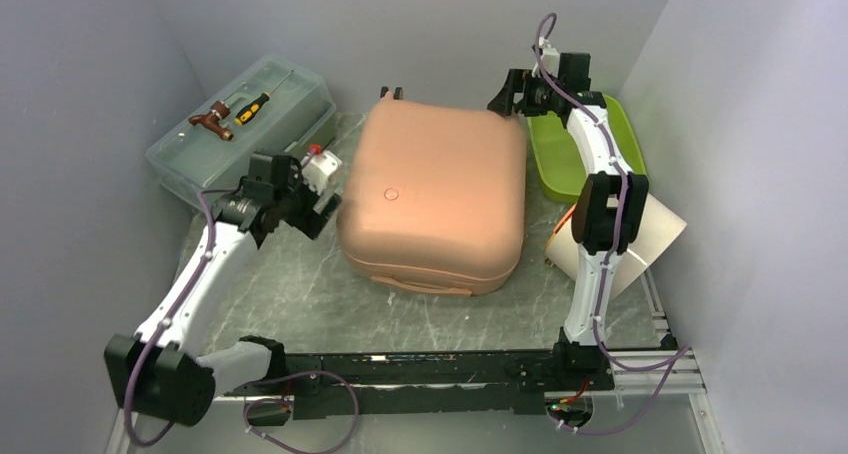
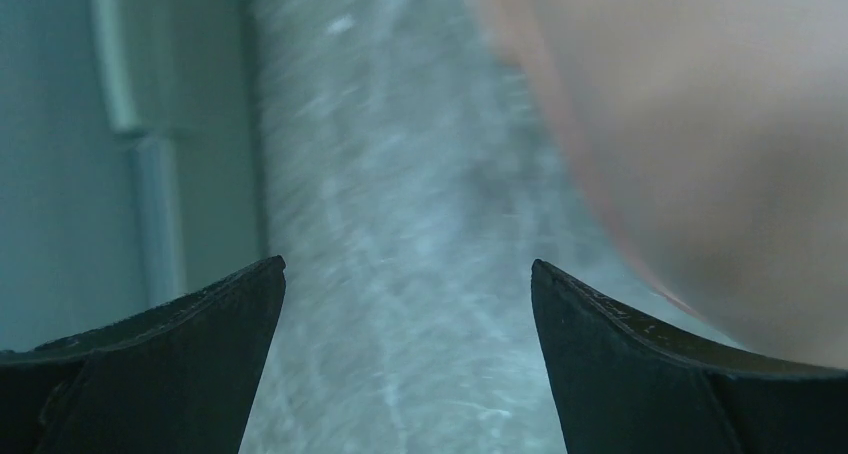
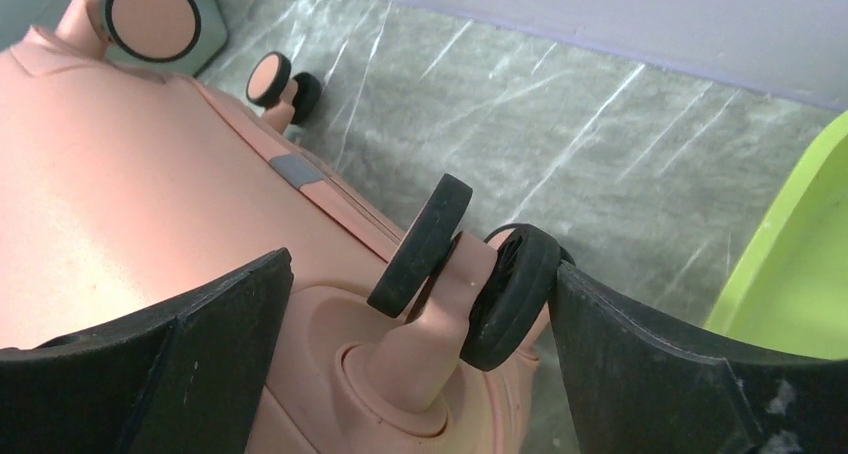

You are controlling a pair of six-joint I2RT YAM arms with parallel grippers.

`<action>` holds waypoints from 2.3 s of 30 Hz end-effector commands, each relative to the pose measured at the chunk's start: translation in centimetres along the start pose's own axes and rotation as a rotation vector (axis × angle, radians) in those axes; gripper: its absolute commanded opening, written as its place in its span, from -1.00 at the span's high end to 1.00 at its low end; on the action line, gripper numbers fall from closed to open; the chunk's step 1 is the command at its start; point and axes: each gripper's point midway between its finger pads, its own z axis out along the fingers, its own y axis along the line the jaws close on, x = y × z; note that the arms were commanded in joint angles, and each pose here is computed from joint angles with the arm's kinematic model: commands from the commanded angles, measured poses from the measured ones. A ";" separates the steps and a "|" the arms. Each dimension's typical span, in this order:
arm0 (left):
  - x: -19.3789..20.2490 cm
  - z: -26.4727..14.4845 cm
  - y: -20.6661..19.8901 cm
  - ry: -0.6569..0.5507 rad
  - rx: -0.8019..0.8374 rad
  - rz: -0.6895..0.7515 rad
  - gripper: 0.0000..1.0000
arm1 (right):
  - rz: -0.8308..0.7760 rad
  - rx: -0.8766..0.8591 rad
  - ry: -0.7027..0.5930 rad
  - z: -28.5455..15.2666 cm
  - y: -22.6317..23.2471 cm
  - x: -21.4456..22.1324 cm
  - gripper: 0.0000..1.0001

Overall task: Open, take out, and arrange the luggage
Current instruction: Adjust the luggage at the center of the board.

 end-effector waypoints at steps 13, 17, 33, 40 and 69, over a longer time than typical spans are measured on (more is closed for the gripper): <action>-0.3 -2.2 6.0 -0.059 -0.186 -0.055 -0.98 | -0.102 -0.386 0.445 -5.3 13.5 16.0 -1.00; -2.0 -4.7 4.5 -0.119 -0.115 -0.036 -0.98 | -0.122 -0.325 0.389 -5.9 12.7 14.5 -1.00; 1.0 -10.2 -9.4 -0.305 0.461 0.270 -0.98 | -0.090 -0.166 0.327 -4.4 10.0 12.8 -1.00; 2.5 -6.3 -8.5 -0.260 0.402 0.196 -0.98 | -0.114 -0.177 0.329 -4.4 9.9 13.4 -1.00; -5.4 5.8 6.2 -0.137 -0.061 -0.128 -0.98 | -0.313 -0.243 0.561 -7.3 8.6 19.0 -1.00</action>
